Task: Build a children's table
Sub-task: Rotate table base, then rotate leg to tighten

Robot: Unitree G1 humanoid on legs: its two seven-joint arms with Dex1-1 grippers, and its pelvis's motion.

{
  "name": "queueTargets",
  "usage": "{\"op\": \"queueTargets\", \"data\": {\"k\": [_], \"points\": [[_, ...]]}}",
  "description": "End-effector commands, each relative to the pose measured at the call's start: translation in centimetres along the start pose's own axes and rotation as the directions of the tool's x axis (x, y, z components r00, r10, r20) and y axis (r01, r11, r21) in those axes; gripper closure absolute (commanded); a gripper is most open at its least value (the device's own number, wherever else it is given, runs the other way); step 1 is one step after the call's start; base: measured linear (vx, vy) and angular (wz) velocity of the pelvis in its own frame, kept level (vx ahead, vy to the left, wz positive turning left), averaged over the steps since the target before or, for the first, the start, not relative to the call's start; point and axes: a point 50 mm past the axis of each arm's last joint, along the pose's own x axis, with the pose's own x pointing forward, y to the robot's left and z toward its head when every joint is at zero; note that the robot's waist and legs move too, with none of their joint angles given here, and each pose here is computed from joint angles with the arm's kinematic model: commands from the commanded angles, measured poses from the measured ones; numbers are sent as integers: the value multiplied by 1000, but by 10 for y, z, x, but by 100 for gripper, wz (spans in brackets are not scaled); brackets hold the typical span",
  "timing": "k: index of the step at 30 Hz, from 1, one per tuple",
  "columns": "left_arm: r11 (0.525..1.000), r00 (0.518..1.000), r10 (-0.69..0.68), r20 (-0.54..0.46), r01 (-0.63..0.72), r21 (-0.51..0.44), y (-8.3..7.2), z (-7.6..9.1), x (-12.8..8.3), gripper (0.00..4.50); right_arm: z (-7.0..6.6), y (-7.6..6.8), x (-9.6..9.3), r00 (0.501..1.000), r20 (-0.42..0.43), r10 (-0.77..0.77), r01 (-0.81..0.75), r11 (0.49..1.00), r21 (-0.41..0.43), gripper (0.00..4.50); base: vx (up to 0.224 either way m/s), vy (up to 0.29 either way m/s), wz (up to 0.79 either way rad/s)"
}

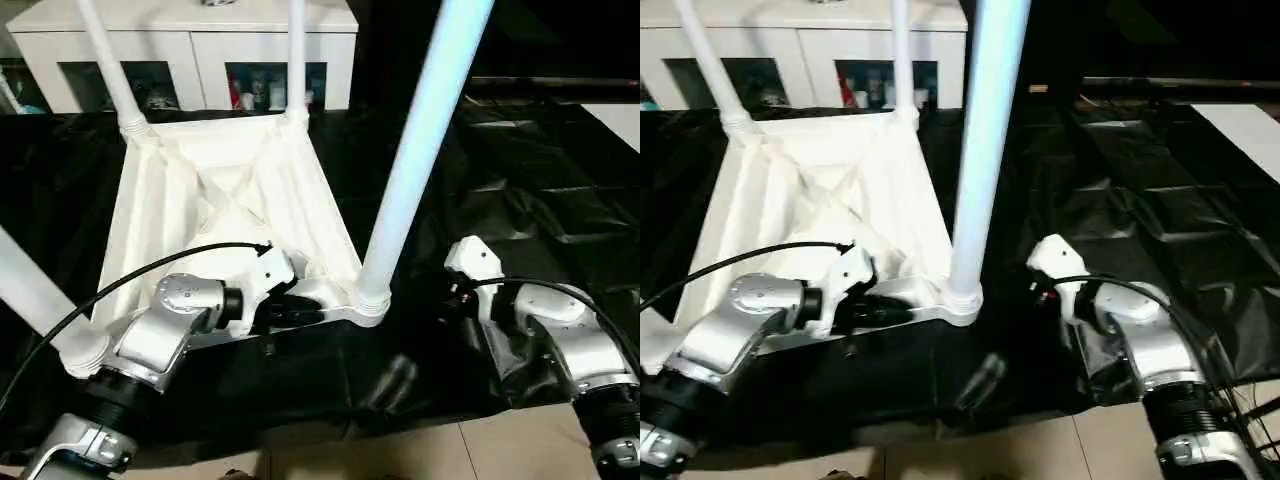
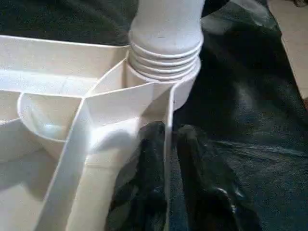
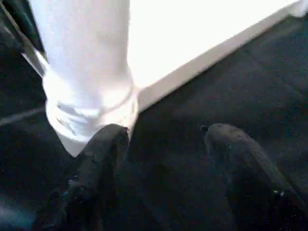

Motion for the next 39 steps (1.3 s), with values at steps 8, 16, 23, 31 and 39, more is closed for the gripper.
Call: {"op": "queueTargets", "data": {"k": [8, 16, 23, 31, 39], "points": [[998, 998, 20, -60, -17, 53, 10, 1, 3, 369, 3, 5, -1, 1000, 7, 5, -5, 1000, -5, 149, 0, 0, 0], [999, 998, -42, -54, 42, 4, 6, 1, 6, 334, 2, 5, -1, 1000, -2, -5, 5, 1000, -7, 149, 0, 0, 0], [1000, 997, -5, -81, 6, 7, 11, -3, 4, 313, 2, 6, 3, 1000, -18, 7, -8, 1000, -25, 149, 0, 0, 0], [1000, 990, 11, -141, -13, -14, 12, -13, 5, 348, 7, 7, 6, 1000, 13, 16, -16, 1000, -10, 149, 0, 0, 0], [1000, 988, -24, -154, 21, -18, 7, -15, 9, 424, 7, 21, 12, 993, 53, 104, -104, 995, -1, 149, 0, 0, 0]]}}
